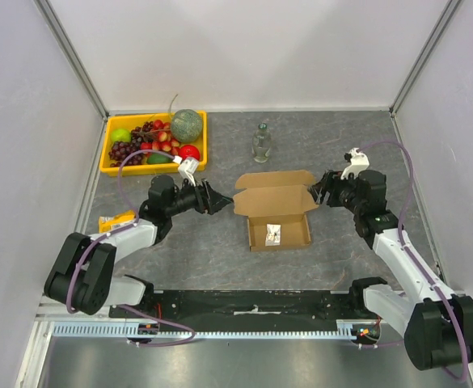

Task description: Fold the paper box

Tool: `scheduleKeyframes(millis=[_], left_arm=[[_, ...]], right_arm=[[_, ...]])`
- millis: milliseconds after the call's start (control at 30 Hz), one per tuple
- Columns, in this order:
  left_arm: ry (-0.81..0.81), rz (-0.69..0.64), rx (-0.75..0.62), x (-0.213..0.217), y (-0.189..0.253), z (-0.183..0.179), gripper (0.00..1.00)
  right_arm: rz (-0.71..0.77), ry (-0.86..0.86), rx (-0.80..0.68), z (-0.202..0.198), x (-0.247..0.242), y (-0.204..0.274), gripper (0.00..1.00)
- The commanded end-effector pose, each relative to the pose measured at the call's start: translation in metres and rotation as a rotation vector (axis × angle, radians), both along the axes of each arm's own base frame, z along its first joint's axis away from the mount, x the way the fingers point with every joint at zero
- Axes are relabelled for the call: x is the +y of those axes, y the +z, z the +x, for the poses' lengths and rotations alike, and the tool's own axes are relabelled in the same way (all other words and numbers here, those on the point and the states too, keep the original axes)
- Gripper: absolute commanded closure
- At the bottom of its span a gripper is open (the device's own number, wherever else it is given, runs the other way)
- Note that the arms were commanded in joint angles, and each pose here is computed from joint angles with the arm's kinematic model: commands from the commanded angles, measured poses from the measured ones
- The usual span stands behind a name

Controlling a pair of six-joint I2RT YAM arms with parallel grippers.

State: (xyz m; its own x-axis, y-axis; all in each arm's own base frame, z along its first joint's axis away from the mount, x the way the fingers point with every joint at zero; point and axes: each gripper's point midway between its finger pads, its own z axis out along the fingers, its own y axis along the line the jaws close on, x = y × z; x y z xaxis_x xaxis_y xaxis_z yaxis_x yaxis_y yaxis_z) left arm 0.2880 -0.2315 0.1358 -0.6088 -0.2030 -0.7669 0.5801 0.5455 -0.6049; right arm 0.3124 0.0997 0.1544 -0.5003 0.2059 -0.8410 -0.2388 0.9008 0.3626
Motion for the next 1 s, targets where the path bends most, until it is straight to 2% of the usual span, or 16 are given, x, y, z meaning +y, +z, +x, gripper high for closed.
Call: scheduleKeyframes(millis=[0,633,967], left_arm=[[-0.057,-0.009,-0.129,-0.006,0.015,0.008,0.22],[-0.135,-0.034,-0.092,-0.026,0.005,0.019,0.29],[-0.118,-0.009,-0.050,-0.036,-0.006,0.030,0.43]], right_arm=[[0.007,0.027,-0.082,0.008,0.003,0.008,0.26],[0.034,0.014,-0.066,0.016,0.000,-0.006,0.26],[0.046,0.007,-0.076,0.016,-0.003,-0.002,0.26]])
